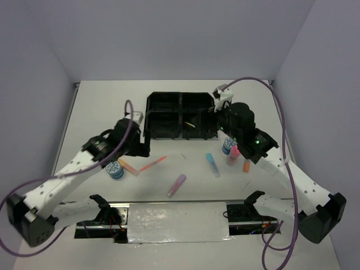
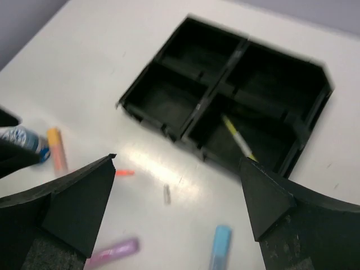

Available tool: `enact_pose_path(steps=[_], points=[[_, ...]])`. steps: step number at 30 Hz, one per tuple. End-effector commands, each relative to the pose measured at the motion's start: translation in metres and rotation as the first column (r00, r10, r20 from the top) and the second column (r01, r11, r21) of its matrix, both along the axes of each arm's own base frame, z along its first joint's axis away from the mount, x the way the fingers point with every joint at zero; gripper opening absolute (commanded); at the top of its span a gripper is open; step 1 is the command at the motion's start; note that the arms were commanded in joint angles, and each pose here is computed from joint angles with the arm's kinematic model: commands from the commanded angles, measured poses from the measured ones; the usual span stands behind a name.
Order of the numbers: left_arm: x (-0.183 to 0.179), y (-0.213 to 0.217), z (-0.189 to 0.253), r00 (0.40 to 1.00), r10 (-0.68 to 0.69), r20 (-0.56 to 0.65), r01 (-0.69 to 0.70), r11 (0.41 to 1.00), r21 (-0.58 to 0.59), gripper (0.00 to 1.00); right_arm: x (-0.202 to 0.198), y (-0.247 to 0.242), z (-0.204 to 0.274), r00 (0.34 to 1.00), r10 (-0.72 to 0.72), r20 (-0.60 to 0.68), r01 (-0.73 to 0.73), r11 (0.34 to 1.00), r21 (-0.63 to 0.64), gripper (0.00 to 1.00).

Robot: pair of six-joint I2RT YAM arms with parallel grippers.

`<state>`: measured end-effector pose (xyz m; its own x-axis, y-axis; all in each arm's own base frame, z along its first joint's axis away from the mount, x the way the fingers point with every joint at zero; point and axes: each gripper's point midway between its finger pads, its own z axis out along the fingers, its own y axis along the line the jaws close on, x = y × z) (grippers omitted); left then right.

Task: Sort the stationery into containers
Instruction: Pick up the pen from the center of the board.

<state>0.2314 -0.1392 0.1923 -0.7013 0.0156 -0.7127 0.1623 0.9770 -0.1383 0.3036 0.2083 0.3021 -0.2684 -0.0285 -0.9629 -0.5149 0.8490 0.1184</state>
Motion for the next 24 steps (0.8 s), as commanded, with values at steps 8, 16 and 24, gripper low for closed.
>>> enact_pose_path(steps=[8,16,24], points=[[0.028,-0.051,-0.107,0.961,-0.012,-0.278,0.033,0.997,0.070,0.97,-0.077,-0.002,-0.053,0.973,0.143,-0.180,-0.124,0.986,0.114,0.98],[0.032,-0.057,-0.165,0.940,-0.007,-0.342,0.066,0.985,0.160,0.89,-0.103,-0.002,-0.045,0.963,0.228,-0.145,-0.208,0.967,0.146,0.98],[0.016,-0.053,-0.179,0.933,-0.003,-0.359,0.079,0.977,0.199,0.61,-0.109,0.002,-0.030,0.960,0.255,-0.115,-0.231,0.955,0.188,0.99]])
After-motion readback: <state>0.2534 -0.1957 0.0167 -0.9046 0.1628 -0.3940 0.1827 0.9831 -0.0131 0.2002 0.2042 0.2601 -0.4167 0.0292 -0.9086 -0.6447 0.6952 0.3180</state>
